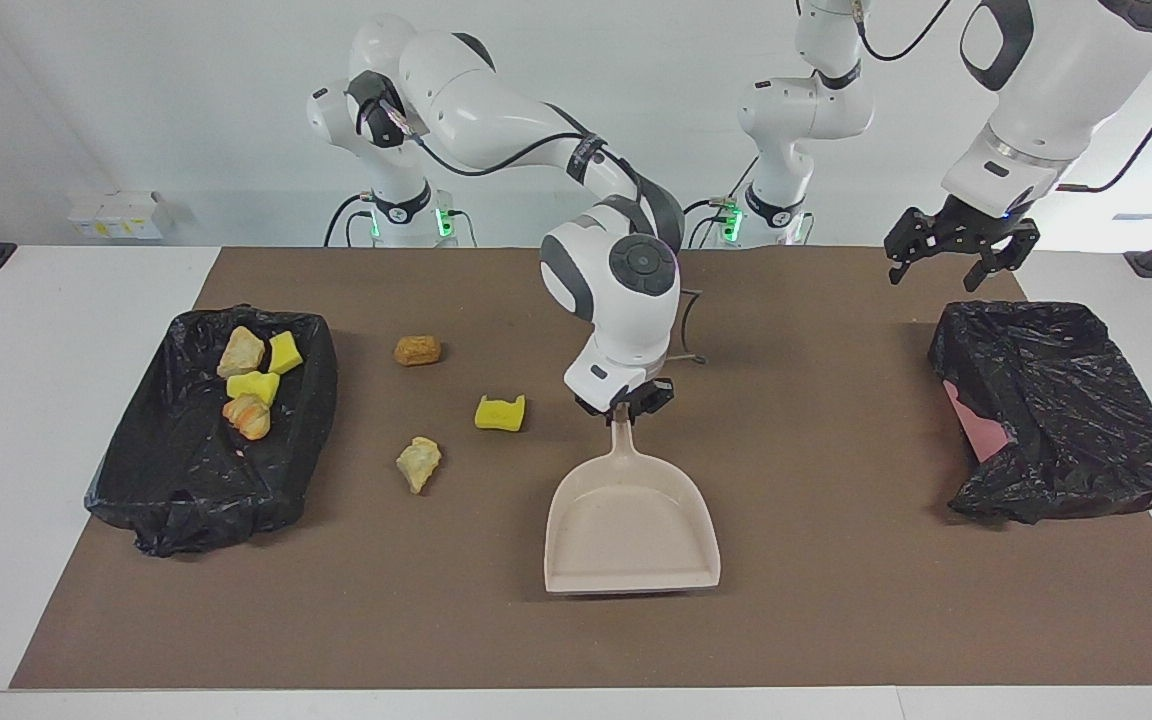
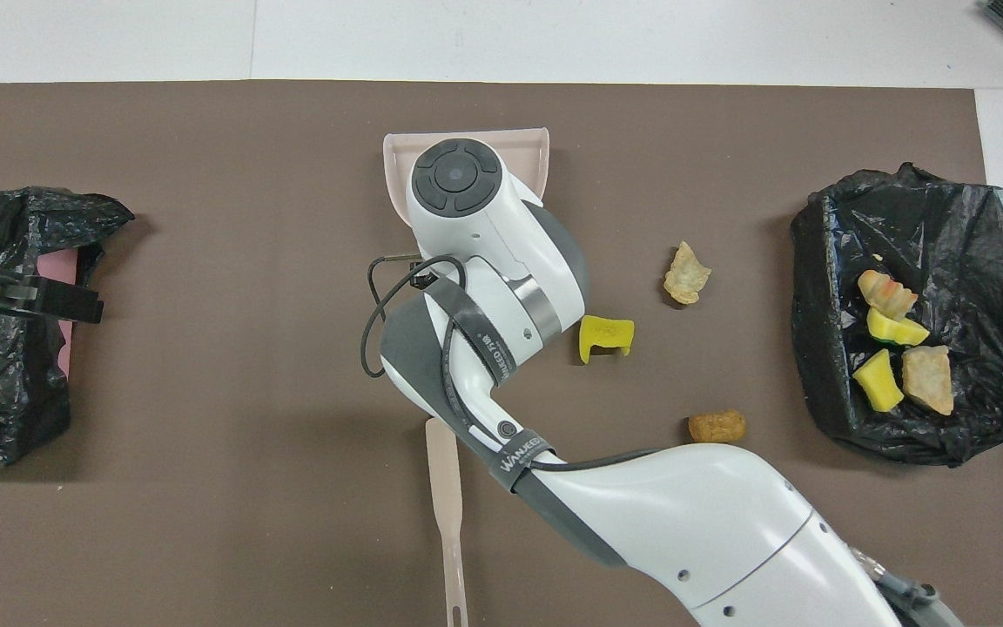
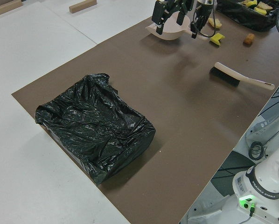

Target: Sweep and dump trash in bin

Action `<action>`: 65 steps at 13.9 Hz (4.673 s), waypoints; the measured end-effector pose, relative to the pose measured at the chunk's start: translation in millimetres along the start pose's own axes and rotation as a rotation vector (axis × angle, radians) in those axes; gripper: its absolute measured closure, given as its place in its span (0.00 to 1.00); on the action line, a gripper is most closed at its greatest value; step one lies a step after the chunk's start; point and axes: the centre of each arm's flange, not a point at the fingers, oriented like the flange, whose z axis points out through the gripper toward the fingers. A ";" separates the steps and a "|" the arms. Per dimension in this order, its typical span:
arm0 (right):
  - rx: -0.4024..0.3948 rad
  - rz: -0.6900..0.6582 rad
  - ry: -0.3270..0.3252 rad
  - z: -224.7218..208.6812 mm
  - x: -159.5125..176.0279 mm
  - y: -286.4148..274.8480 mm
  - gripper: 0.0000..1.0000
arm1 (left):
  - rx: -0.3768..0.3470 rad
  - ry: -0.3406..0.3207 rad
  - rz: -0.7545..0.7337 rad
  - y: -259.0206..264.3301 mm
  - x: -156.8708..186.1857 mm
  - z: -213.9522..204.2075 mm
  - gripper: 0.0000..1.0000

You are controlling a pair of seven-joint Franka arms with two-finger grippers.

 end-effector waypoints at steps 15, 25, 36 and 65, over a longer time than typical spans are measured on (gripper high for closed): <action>0.060 0.005 -0.012 11.5 -9.1 -24.3 0.60 | -0.005 -0.050 0.008 -0.1 31.6 14.7 0.00; 0.035 -0.054 -0.050 -76.7 -82.7 -23.2 0.36 | -0.006 -0.046 0.058 27.7 57.9 52.8 0.00; -0.035 -0.205 -0.165 -21.4 -299.2 -10.8 0.33 | -0.047 -0.057 0.204 160.6 109.4 170.2 0.00; -0.056 0.068 -0.225 -32.6 -323.0 57.5 0.73 | -0.082 -0.040 -0.065 311.0 96.5 248.0 0.67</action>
